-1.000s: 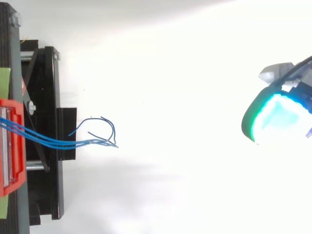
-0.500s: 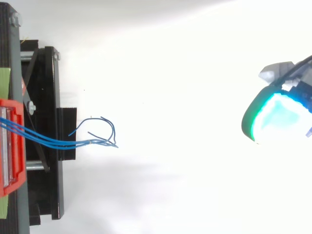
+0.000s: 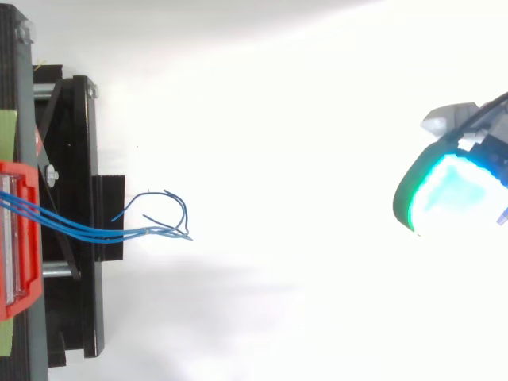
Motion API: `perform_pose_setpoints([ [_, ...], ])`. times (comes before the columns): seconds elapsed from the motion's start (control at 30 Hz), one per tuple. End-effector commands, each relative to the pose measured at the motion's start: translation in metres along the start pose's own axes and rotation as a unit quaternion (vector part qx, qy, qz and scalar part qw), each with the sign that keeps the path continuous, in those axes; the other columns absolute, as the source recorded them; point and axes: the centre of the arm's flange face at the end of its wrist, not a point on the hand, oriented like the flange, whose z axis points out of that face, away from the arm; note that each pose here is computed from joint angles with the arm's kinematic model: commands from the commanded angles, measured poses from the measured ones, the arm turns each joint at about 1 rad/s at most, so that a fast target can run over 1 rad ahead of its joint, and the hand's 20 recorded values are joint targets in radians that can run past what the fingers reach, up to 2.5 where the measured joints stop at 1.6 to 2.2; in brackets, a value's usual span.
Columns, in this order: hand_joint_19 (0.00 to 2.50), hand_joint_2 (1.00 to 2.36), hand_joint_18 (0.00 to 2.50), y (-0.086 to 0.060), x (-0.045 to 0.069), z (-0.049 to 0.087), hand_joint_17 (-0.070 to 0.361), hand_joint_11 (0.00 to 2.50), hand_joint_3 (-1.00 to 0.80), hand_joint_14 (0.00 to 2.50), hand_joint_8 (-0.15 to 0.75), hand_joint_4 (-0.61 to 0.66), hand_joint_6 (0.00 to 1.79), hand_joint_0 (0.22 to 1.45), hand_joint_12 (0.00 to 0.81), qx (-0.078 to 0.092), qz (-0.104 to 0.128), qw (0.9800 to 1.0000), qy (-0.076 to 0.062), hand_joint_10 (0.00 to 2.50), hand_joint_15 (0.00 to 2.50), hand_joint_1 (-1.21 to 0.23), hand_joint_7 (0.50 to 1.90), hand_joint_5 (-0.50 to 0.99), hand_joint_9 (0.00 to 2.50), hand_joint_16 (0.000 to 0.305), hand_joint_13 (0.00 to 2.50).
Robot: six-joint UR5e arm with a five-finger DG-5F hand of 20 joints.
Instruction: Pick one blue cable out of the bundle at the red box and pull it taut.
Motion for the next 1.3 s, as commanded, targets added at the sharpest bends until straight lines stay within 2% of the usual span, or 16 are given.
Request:
perform_pose_setpoints([
  [0.0, 0.0, 1.0, 0.0, -0.002, 0.001, -0.001, 0.13, 0.0, -0.5, 0.0, 0.214, 0.29, 0.5, 0.46, 0.281, 0.008, 0.0, 1.0, 0.002, 0.0, 0.0, -0.51, 0.67, -0.24, 0.0, 0.058, 0.0],
  [0.5, 0.0, 1.0, 0.0, -0.003, 0.003, 0.0, 0.132, 0.0, -0.5, 0.0, 0.231, 0.3, 0.5, 0.47, 0.302, 0.008, -0.001, 1.0, 0.002, 0.0, 0.0, -0.51, 0.68, -0.24, 0.0, 0.058, 0.0],
  [0.57, 0.0, 1.0, 0.0, -0.007, 0.002, 0.004, 0.133, 0.0, -0.5, 0.0, 0.219, 0.3, 0.5, 0.47, 0.3, 0.011, -0.002, 0.9999, 0.002, 0.0, 0.0, -0.51, 0.69, -0.24, 0.0, 0.059, 0.0],
  [0.67, 0.0, 1.0, 0.0, -0.026, -0.002, 0.016, 0.14, 0.0, -0.5, 0.0, 0.175, 0.3, 0.5, 0.41, 0.308, 0.029, -0.006, 0.9996, -0.003, 0.0, 0.01, -0.53, 0.72, -0.24, 0.0, 0.062, 0.0],
  [0.73, 0.0, 1.0, 0.0, -0.035, -0.002, 0.024, 0.142, 0.0, -0.5, 0.0, 0.171, 0.29, 0.5, 0.4, 0.313, 0.033, -0.01, 0.9994, -0.003, 0.0, 0.01, -0.56, 0.73, -0.25, 0.0, 0.063, 0.0],
  [0.83, 0.0, 1.0, 0.0, -0.039, -0.002, 0.03, 0.149, 0.0, -0.5, 0.0, 0.201, 0.27, 0.5, 0.39, 0.323, 0.026, -0.013, 0.9996, -0.002, 0.0, 0.0, -0.59, 0.72, -0.25, 0.0, 0.066, 0.0],
  [0.93, 0.0, 1.0, 0.0, -0.044, -0.004, 0.045, 0.151, 0.0, -0.5, 0.0, 0.213, 0.22, 0.5, 0.39, 0.332, 0.002, -0.023, 0.9997, -0.004, 0.0, 0.0, -0.6, 0.71, -0.27, 0.0, 0.067, 0.0],
  [0.97, 0.0, 1.0, 0.0, -0.044, -0.004, 0.047, 0.151, 0.0, -0.5, 0.0, 0.207, 0.19, 0.5, 0.39, 0.334, -0.007, -0.026, 0.9996, -0.005, 0.0, 0.0, -0.6, 0.69, -0.27, 0.0, 0.067, 0.0],
  [1.03, 0.02, 1.0, 0.0, -0.05, -0.006, 0.055, 0.15, 0.0, -0.5, 0.0, 0.155, 0.08, 0.5, 0.39, 0.334, -0.013, -0.032, 0.9994, -0.006, 0.0, 0.0, -0.62, 0.66, -0.3, 0.0, 0.067, 0.0],
  [1.17, 0.03, 1.0, 0.0, -0.063, -0.009, 0.067, 0.145, 0.0, -0.5, 0.0, 0.11, -0.02, 0.5, 0.39, 0.323, -0.014, -0.037, 0.9992, -0.007, 0.0, 0.0, -0.73, 0.63, -0.3, 0.0, 0.065, 0.0],
  [1.27, 0.01, 1.0, 0.0, -0.075, -0.012, 0.078, 0.145, 0.0, -0.5, 0.0, 0.133, -0.03, 0.5, 0.4, 0.336, -0.016, -0.036, 0.9992, -0.01, 0.0, 0.0, -0.79, 0.62, -0.3, 0.0, 0.064, 0.0],
])
